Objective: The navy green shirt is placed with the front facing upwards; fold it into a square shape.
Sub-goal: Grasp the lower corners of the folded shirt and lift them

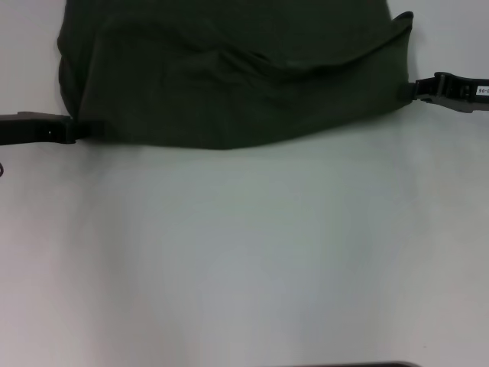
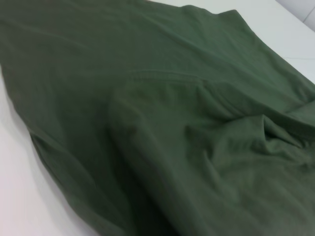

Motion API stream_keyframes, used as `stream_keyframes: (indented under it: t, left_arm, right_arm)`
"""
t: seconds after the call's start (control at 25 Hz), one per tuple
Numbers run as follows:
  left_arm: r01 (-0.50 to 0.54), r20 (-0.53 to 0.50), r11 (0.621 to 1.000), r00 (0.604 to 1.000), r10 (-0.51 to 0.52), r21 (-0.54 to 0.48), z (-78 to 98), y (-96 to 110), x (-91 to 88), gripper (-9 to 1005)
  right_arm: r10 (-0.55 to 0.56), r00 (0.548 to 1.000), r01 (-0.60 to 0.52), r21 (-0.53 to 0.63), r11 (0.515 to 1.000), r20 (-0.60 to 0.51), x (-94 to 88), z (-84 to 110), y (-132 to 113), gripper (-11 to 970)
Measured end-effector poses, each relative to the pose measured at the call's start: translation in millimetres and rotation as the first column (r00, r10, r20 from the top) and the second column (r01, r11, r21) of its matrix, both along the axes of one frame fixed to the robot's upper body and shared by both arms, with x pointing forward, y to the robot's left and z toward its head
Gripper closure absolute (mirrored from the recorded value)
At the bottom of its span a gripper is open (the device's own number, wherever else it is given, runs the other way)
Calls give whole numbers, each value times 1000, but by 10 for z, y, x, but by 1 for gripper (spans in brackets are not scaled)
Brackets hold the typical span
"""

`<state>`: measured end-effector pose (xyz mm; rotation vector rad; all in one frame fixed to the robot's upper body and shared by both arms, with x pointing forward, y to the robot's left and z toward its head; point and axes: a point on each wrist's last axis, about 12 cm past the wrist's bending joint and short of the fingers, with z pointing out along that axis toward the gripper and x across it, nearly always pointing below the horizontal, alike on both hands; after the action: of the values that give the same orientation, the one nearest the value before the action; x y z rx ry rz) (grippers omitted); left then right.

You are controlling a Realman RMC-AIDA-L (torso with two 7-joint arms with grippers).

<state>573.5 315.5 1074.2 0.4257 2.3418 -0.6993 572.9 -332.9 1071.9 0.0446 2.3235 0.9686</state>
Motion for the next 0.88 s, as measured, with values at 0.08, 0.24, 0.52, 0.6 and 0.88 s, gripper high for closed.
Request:
stream_keyframes:
  t: [0.08, 0.24, 0.52, 0.6, 0.88]
  left_arm:
    - [7, -4, 1000, 1000, -7, -3, 1, -6, -6, 532]
    - [16, -6, 1000, 1000, -16, -6, 10, -11, -9, 710]
    - [24, -10, 1000, 1000, -24, -14, 20, -16, -19, 909]
    - [26, -7, 999, 1000, -26, -23, 41, 1, -26, 946]
    - [42, 35, 988, 999, -37, -146, 260, 159, -128, 962]
  right_arm:
    - [2, 1000, -2, -2, 1000, 2, 0, 0, 0, 949]
    - [4, 1000, -4, -4, 1000, 4, -3, -2, -2, 949]
    - [6, 1000, -6, -7, 1000, 5, -14, -9, -9, 948]
    - [13, 1000, -13, -10, 1000, 12, -15, -1, -11, 948]
    - [58, 994, -60, 22, 998, 93, -12, 188, -37, 948]
